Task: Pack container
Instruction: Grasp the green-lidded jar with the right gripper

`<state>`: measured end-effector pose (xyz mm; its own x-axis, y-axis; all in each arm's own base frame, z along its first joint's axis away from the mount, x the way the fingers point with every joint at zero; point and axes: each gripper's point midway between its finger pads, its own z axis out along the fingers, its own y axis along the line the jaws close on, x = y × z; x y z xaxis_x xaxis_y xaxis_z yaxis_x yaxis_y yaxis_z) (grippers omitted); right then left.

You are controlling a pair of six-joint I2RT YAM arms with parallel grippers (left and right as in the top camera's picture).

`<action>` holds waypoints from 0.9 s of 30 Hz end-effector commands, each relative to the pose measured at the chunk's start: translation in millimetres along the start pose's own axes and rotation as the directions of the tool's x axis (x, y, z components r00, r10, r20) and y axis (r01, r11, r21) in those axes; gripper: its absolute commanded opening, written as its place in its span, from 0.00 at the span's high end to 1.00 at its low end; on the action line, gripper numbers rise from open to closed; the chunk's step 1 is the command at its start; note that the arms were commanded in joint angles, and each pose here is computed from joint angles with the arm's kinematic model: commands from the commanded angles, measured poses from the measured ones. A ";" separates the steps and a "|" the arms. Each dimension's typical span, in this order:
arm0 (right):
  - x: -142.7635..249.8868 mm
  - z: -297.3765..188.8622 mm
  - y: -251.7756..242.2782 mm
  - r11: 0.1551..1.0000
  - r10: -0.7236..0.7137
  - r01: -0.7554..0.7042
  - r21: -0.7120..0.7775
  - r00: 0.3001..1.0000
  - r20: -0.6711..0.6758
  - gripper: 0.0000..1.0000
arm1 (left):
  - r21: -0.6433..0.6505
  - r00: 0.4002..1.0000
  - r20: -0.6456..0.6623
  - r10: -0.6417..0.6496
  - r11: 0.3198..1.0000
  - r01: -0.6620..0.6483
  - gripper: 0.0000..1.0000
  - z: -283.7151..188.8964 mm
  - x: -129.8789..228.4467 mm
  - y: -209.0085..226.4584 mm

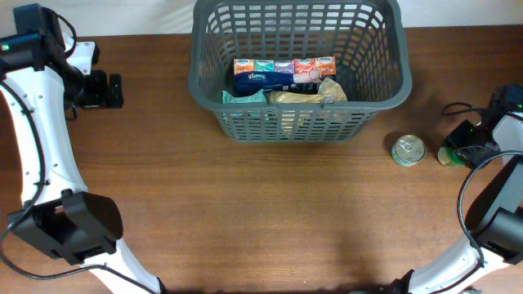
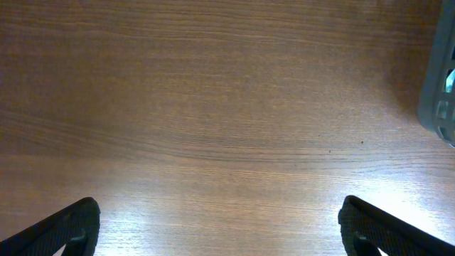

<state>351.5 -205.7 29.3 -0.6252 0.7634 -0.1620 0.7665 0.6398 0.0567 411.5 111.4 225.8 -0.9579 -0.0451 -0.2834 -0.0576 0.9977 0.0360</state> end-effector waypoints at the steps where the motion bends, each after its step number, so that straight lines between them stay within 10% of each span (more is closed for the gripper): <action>1: 4.4 1.5 -1.6 1.000 0.022 -0.022 0.012 1.000 -0.011 0.62 | 0.015 1.000 -0.005 -0.012 1.000 0.012 0.01 2.8 0.3 -1.5; 14: -15.6 -66.9 16.5 0.997 0.020 -0.016 -0.075 0.998 0.056 0.69 | 0.015 1.000 -0.005 -0.012 1.000 0.012 0.01 2.8 0.3 -1.5; 22: -26.9 -269.4 71.5 0.925 -0.068 0.201 -0.323 0.922 0.380 0.87 | 0.015 1.000 -0.005 -0.012 1.000 0.012 0.01 2.8 0.3 -1.5; 27: 26.3 -403.6 124.8 0.757 -0.232 0.573 -0.314 0.685 0.691 0.96 | 0.015 1.000 -0.005 -0.012 1.000 0.012 0.01 2.8 0.3 -1.5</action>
<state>385.9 -135.9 348.6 -0.5535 0.5357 -0.6378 0.4537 0.8361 0.3085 411.5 111.5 225.8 -0.9578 -0.0450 -0.2838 -0.0576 0.9977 0.0361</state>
